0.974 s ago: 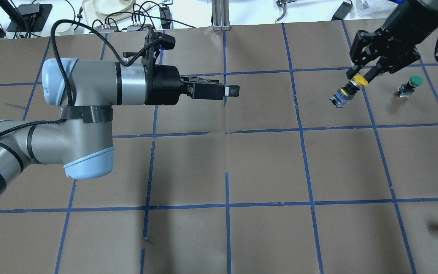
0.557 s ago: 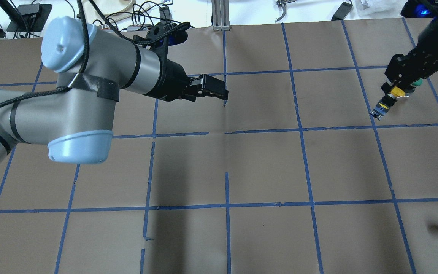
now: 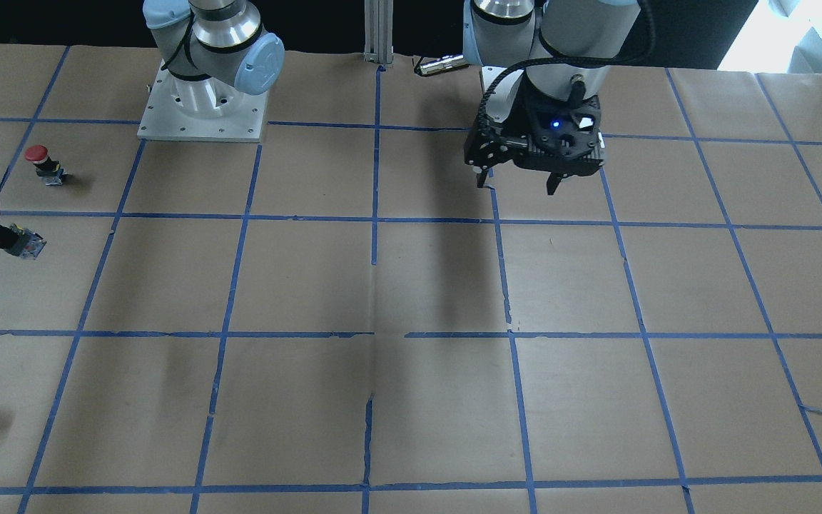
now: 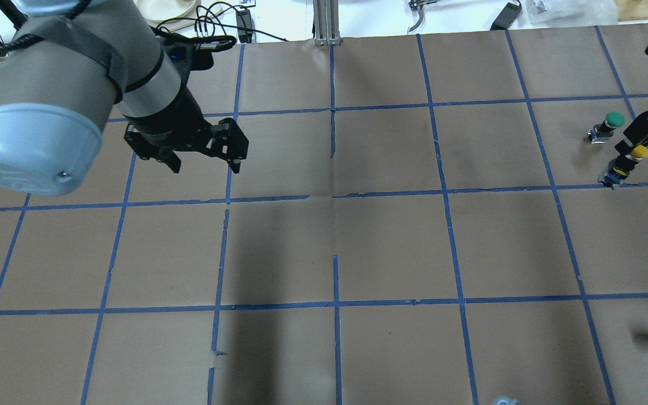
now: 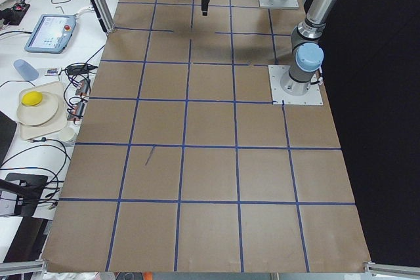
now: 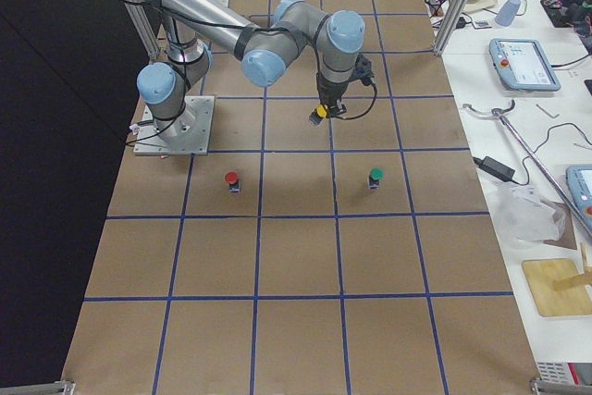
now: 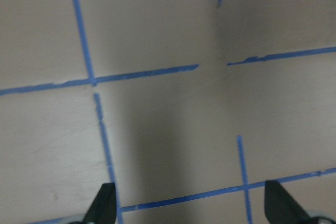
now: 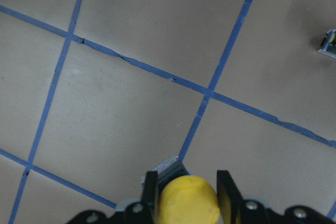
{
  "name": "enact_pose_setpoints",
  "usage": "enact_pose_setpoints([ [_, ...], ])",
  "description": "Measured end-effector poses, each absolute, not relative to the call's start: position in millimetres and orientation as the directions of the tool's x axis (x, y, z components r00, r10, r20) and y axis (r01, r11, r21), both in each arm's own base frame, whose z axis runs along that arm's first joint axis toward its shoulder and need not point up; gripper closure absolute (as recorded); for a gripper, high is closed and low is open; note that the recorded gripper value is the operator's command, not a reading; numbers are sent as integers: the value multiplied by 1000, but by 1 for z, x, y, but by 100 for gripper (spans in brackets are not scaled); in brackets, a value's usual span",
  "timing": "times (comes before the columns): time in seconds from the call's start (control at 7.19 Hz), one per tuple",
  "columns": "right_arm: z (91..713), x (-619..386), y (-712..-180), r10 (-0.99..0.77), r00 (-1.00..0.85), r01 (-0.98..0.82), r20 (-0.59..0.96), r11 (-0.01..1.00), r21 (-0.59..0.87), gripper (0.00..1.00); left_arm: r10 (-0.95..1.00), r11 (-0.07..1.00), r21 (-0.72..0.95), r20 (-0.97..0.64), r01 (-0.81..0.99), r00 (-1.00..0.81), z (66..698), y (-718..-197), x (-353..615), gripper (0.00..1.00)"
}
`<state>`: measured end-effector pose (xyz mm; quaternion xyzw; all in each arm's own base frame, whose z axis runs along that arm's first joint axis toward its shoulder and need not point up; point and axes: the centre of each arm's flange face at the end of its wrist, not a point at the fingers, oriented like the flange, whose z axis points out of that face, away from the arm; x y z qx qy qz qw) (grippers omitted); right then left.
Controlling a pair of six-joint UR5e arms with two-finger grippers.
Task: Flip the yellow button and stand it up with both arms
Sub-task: 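Carry the button away with the right gripper while the left arm retracts, then lower the button upright onto the table with the right gripper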
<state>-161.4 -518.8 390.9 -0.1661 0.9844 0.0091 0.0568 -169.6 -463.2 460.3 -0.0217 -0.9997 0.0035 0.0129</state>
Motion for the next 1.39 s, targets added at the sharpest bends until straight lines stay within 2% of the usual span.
enact_pose_setpoints([
  [0.28,376,-194,-507,-113,-993,-116,-45,990,77,90,-15,1000,-4,0,-15,-1000,469,-461,-141,0],
  [0.56,338,-210,-496,41,-999,43,27,996,73,89,-19,1000,-8,-3,-19,-1000,471,-459,-136,0],
  [0.97,292,-220,-488,242,-954,247,175,969,8,85,-22,1000,-14,-5,-22,-1000,472,-458,-130,0],
  [1.39,270,-223,-491,395,-899,402,188,916,0,77,-15,1000,-21,-8,-14,-1000,474,-461,-127,0],
])
